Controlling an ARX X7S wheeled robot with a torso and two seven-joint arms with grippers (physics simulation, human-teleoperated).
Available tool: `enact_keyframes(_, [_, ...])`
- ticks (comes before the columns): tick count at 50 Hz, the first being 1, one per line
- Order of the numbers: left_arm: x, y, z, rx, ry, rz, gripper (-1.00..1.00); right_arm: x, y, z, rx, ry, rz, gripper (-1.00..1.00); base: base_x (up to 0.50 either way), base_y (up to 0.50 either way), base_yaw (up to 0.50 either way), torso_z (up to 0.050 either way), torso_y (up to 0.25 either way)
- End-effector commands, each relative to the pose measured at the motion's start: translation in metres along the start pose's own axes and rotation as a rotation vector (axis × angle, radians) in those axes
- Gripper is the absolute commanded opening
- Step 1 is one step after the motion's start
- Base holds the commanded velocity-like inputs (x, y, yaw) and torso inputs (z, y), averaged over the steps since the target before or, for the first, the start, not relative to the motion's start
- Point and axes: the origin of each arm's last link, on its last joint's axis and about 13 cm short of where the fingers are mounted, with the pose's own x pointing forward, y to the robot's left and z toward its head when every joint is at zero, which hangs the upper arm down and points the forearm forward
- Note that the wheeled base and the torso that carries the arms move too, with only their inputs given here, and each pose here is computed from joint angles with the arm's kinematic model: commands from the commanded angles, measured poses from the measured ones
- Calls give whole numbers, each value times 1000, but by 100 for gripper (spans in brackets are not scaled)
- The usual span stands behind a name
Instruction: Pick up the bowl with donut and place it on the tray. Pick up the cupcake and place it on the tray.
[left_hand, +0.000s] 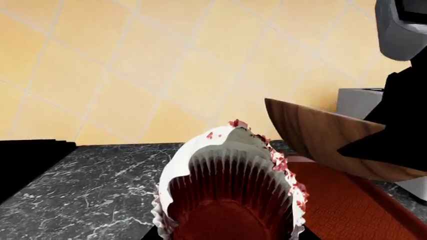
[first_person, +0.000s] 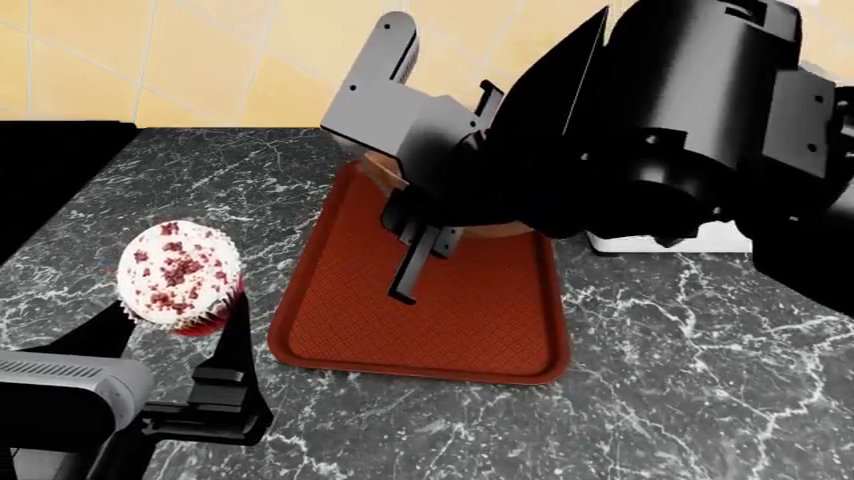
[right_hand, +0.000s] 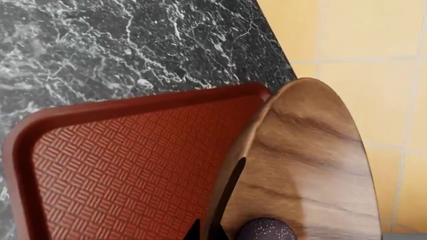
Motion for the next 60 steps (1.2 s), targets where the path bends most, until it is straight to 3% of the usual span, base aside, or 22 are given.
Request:
enact_keyframes(1, [3, 0, 0, -19, -8, -1, -100, 10, -4, -4, -11, 6, -39, -100, 0, 0, 0, 0, 0])
enact_keyframes(60, [5, -3, -2, -24, -7, -6, -100, 32, 2, -14, -8, 27, 17, -100, 0, 0, 0, 0, 1])
